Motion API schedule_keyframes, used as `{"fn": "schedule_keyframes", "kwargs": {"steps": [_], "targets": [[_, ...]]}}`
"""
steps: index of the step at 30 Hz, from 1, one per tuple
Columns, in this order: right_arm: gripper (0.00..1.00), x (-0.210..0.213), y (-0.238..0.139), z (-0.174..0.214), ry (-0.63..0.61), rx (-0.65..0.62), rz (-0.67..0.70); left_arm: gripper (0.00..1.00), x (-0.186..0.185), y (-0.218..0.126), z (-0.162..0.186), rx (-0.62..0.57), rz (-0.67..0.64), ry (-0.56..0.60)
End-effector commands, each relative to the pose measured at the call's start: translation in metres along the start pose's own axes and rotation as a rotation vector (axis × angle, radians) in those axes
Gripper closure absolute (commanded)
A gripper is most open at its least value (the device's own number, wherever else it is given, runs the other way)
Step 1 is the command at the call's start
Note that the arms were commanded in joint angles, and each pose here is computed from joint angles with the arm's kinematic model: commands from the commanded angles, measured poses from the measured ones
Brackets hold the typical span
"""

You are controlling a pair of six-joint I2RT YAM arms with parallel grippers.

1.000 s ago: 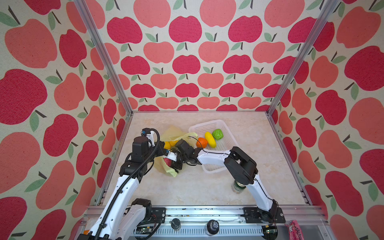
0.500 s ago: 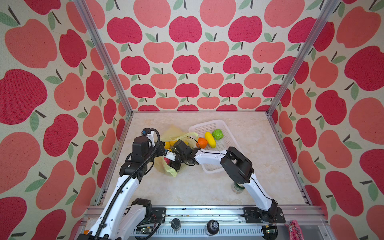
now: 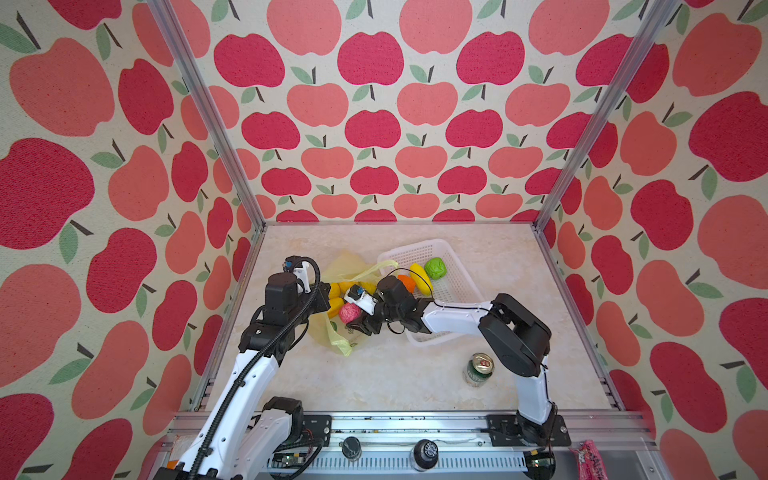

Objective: Untie the knot of the plastic bag and take out the fruit
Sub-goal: 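Carry the pink fruit with the right gripper into the basket and release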

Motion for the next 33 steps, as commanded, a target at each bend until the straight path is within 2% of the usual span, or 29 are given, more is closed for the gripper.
{"fn": "schedule_keyframes", "kwargs": {"steps": [1, 6, 10, 13, 16, 18, 23, 27, 30, 33], "targets": [[0.58, 0.013, -0.024, -0.021, -0.005, -0.097, -0.024, 1.0, 0.0, -0.001, 0.001, -0.005, -0.001, 0.027], [0.6, 0.028, -0.075, -0.031, -0.046, -0.232, 0.021, 1.0, 0.0, -0.001, 0.002, -0.003, -0.005, 0.027], [0.68, 0.034, -0.124, -0.037, -0.078, -0.375, 0.113, 1.0, 0.0, -0.001, 0.002, -0.003, -0.005, 0.027], [0.69, 0.025, -0.16, -0.037, -0.081, -0.491, 0.253, 1.0, 0.0, -0.001, 0.002, -0.001, -0.006, 0.027], [0.71, -0.002, -0.192, -0.033, -0.028, -0.564, 0.448, 1.0, 0.001, 0.0, 0.003, 0.001, -0.011, 0.025], [0.74, -0.027, -0.21, -0.027, 0.043, -0.577, 0.572, 1.0, 0.001, -0.001, 0.003, 0.002, -0.01, 0.025], [0.76, -0.087, -0.237, -0.005, 0.28, -0.588, 0.755, 1.0, 0.0, -0.003, 0.002, -0.005, -0.011, 0.027], [0.77, -0.124, -0.242, 0.018, 0.52, -0.569, 0.785, 1.0, -0.002, -0.003, 0.001, -0.004, 0.002, 0.023], [0.82, -0.149, -0.243, 0.038, 0.725, -0.534, 0.774, 1.0, -0.008, -0.003, 0.002, 0.011, 0.042, 0.011], [0.83, -0.167, -0.245, 0.055, 0.84, -0.538, 0.756, 1.0, -0.012, -0.002, 0.004, 0.019, 0.061, 0.005]]}}
Point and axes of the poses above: each gripper's point midway between its finger pads, its own y axis out along the fingers, its own x axis along the line the jaws close on, z = x × y, the point moved 3 cm from there along -y, back along the fingers, and after that the axes turned 9 degrees about y, right-handed, at the moved point
